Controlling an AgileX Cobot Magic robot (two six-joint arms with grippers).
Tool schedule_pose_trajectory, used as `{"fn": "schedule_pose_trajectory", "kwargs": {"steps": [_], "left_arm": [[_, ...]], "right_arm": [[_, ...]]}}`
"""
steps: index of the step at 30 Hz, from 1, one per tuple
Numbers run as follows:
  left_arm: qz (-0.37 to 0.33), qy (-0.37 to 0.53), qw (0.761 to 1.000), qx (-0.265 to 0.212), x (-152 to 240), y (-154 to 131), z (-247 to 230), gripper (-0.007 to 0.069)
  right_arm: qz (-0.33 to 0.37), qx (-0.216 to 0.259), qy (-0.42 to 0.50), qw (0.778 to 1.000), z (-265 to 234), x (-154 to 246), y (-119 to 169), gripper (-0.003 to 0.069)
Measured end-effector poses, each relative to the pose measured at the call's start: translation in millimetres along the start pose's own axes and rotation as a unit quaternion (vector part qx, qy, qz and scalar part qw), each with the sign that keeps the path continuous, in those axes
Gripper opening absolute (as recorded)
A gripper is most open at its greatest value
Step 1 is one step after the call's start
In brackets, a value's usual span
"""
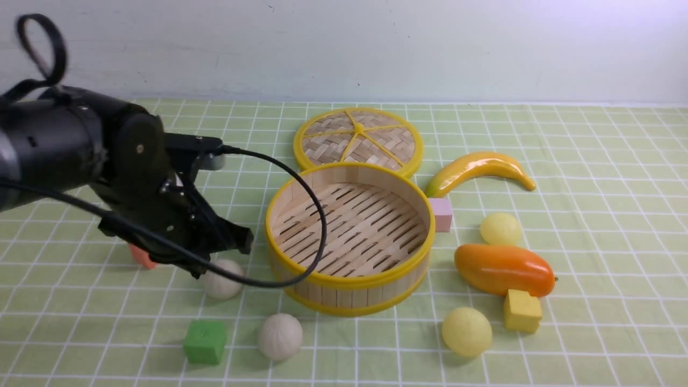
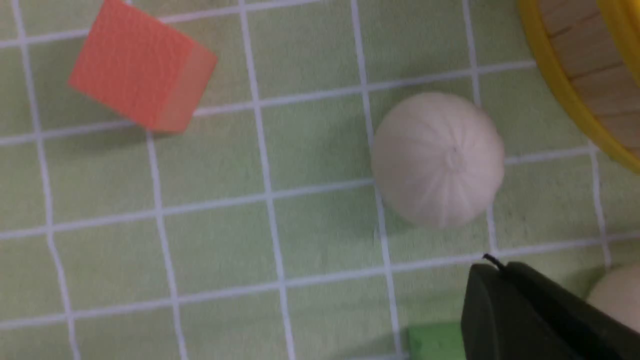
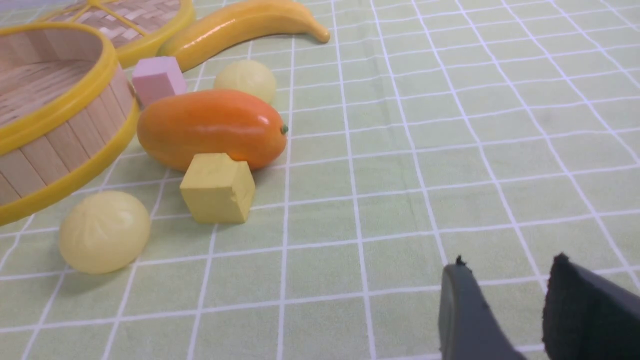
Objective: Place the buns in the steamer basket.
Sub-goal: Use the left arm to grab a steamed stuffed bun, then use the left arm to put the steamed stuffed bun into the steamer
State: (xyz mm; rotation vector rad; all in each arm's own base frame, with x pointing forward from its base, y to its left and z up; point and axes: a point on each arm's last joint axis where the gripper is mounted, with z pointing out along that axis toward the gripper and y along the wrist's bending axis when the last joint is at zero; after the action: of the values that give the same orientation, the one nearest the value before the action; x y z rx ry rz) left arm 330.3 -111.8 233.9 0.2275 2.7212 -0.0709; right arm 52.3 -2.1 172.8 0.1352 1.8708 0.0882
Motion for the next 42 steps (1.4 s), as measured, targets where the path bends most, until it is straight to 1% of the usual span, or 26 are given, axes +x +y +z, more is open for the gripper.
{"fn": "schedule_pose_trajectory", "kwargs": {"steps": [4,8,9,10,13,17,20,23,26,28,29,30,31,34,36,39,42], "left_arm": [[0.01,0.004,1.0,-0.002,-13,-3,20,0.007],[0.023,0.007,1.0,-0.015,-23,-3,34,0.0198],[0.024,0.009,1.0,-0.016,-23,-3,36,0.0204],[0.025,0.009,0.999,-0.017,-25,-3,39,0.0238],[0.026,0.009,0.999,-0.017,-29,-4,48,0.0272],[0.028,0.016,0.999,-0.018,-28,-5,59,0.0277],[0.03,0.024,0.999,-0.019,-27,-5,68,0.0251],[0.03,0.024,0.999,-0.019,-27,-5,68,0.0196],[0.028,0.032,0.999,-0.022,-27,-5,61,0.0045],[0.024,0.035,0.999,-0.022,-28,-4,48,-0.0008],[0.023,0.035,0.999,-0.022,-28,-4,46,-0.0008],[0.015,0.028,0.999,-0.015,-31,-5,28,-0.0012],[0.016,0.025,0.999,-0.014,-31,-5,26,-0.0012],[0.025,-0.04,0.999,0.025,-46,-16,-22,-0.0012],[0.049,-0.084,0.994,0.058,-58,-34,-44,-0.0012],[0.063,-0.112,0.988,0.085,-73,-52,-45,-0.0012],[0.066,-0.102,0.989,0.086,-81,-59,-25,-0.0012]], "right_arm": [[0.0,0.0,0.0,1.0,0,0,0,0.0239],[0.0,0.0,0.0,1.0,0,0,0,0.0239],[0.0,0.0,0.0,1.0,0,0,0,0.0239],[0.0,0.0,0.0,1.0,0,0,0,0.0239],[0.0,0.0,0.0,1.0,0,0,0,0.0239],[0.0,0.0,0.0,1.0,0,0,0,0.0239],[0.0,0.0,0.0,1.0,0,0,0,0.0239],[0.0,0.0,0.0,1.0,0,0,0,0.0239],[0.0,0.0,0.0,1.0,0,0,0,0.0239],[0.0,0.0,0.0,1.0,0,0,0,0.0239],[0.0,0.0,0.0,1.0,0,0,0,0.0239],[0.0,0.0,0.0,1.0,0,0,0,0.0239],[0.0,0.0,0.0,1.0,0,0,0,0.0239],[0.0,0.0,0.0,1.0,0,0,0,0.0239],[0.0,0.0,0.0,1.0,0,0,0,0.0239],[0.0,0.0,0.0,1.0,0,0,0,0.0239],[0.0,0.0,0.0,1.0,0,0,0,0.0239]]}}
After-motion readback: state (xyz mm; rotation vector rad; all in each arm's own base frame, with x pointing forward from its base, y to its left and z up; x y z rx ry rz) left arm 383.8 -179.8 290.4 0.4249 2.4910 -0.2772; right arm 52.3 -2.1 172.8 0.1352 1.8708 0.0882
